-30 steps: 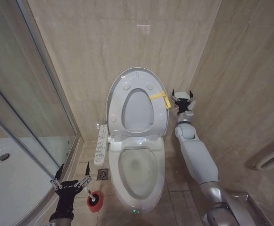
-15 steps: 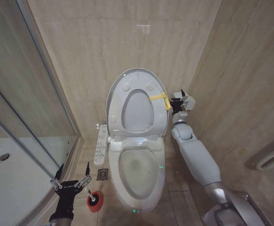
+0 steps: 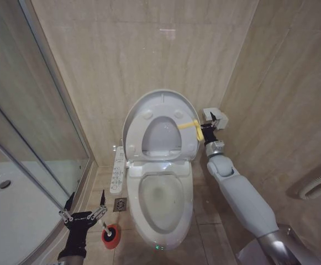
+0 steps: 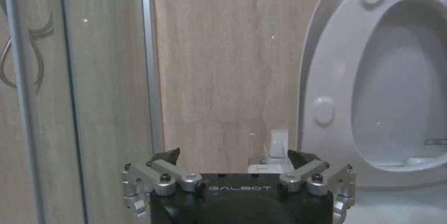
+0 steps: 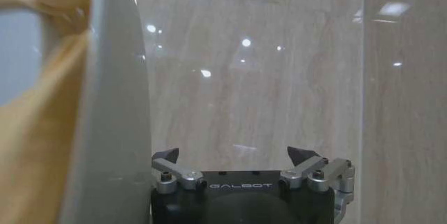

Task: Open the toilet lid, clean the toilet bowl with a toilet brush, close the toilet lid, and flush.

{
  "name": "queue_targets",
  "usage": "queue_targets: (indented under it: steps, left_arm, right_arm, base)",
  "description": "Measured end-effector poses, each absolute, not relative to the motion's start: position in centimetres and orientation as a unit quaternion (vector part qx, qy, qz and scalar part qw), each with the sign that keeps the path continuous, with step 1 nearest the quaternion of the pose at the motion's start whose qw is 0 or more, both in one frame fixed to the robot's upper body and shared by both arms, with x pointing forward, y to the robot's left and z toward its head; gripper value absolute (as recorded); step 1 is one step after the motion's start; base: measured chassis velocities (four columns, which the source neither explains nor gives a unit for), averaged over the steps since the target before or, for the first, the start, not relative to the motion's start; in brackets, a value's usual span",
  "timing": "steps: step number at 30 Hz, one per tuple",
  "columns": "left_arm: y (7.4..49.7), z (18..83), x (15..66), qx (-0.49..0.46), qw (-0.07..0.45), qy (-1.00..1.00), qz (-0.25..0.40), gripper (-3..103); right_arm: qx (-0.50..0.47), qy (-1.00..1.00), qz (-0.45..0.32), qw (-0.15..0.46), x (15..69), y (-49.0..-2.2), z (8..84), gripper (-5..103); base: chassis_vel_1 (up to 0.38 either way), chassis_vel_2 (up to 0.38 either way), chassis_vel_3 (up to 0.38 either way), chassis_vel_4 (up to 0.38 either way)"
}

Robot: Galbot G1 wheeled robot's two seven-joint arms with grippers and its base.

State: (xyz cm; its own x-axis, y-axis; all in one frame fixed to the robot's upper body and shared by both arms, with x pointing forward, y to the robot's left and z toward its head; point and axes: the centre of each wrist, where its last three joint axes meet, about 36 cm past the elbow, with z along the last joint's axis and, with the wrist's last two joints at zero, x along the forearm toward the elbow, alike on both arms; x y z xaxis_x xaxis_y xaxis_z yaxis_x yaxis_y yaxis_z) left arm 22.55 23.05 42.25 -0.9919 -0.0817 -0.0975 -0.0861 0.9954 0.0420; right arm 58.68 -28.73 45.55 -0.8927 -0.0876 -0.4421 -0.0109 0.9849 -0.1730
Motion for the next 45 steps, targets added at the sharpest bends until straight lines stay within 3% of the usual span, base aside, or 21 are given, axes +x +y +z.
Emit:
queue_targets:
  steps: [11,17,30,45]
  left_arm:
    - [23.1,42.2,22.5,-0.042,0.048,0.998,0.023,100]
    - [23.1,42.2,22.5,-0.042,0.048,0.998,0.023,100]
    - [23.1,42.2,22.5,-0.042,0.048,0.998,0.023,100]
    - [23.1,42.2,22.5,-0.042,0.048,0.998,0.023,100]
  right_arm:
    - [-0.045,0.97,-0.081,0.224,53.7,-30.2,44.8,100]
    - [-0.039,0.981,-0.065,0.181,48.9,-31.8,42.6,100]
    - [-0.029,0.987,-0.022,0.154,43.8,-29.4,40.1,100]
    - [0.077,0.988,-0.005,0.134,40.2,-26.8,39.6,100]
  base:
    - [0.0,0.0,0.0,0.0]
    - [0.0,0.0,0.0,0.0]
    - [0.0,0.0,0.0,0.0]
    - [0.0,0.0,0.0,0.0]
